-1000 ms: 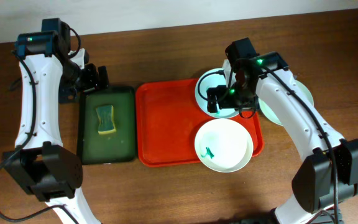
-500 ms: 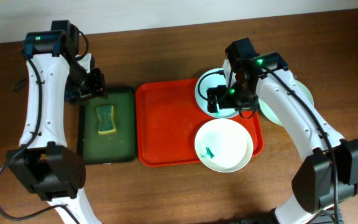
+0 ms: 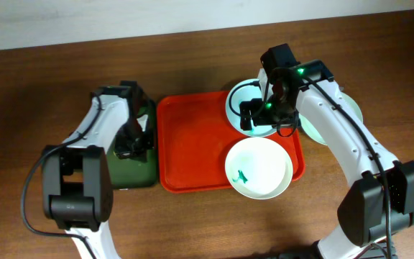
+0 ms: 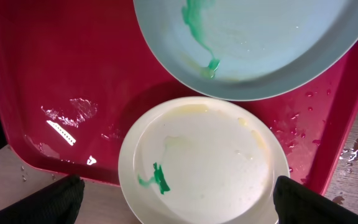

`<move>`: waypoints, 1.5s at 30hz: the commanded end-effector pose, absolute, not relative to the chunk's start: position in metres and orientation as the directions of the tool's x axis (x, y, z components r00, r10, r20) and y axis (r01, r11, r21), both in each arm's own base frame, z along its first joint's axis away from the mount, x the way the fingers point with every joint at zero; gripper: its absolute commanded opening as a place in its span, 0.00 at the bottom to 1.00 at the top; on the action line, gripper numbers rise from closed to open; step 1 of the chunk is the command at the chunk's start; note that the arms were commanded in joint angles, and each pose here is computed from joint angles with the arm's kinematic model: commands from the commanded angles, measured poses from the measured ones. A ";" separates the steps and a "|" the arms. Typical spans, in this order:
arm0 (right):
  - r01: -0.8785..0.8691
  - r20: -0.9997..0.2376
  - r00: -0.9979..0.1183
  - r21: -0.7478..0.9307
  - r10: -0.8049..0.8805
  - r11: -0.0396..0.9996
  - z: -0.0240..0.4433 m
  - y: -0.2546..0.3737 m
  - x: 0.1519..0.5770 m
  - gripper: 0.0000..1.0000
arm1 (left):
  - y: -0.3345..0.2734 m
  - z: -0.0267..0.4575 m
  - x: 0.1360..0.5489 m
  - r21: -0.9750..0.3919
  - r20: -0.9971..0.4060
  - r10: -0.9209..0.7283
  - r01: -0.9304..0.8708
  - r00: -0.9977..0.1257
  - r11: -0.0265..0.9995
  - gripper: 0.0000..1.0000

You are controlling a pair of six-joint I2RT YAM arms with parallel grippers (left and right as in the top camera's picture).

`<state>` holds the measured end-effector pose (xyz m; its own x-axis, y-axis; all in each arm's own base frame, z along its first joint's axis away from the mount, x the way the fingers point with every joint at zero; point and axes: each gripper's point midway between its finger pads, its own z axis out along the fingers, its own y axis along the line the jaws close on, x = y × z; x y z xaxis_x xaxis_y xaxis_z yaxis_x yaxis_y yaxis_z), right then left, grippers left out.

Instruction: Clean dirty plates on tray and stack at the side

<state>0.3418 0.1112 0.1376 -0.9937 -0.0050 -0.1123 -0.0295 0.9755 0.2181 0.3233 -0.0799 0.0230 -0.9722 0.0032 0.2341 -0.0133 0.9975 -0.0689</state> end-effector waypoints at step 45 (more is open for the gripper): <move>-0.065 -0.227 -0.974 0.229 -0.011 0.971 0.147 0.117 0.367 0.98 | -0.100 0.109 0.378 -0.022 -0.083 -0.003 -0.001 -0.997 1.000 0.22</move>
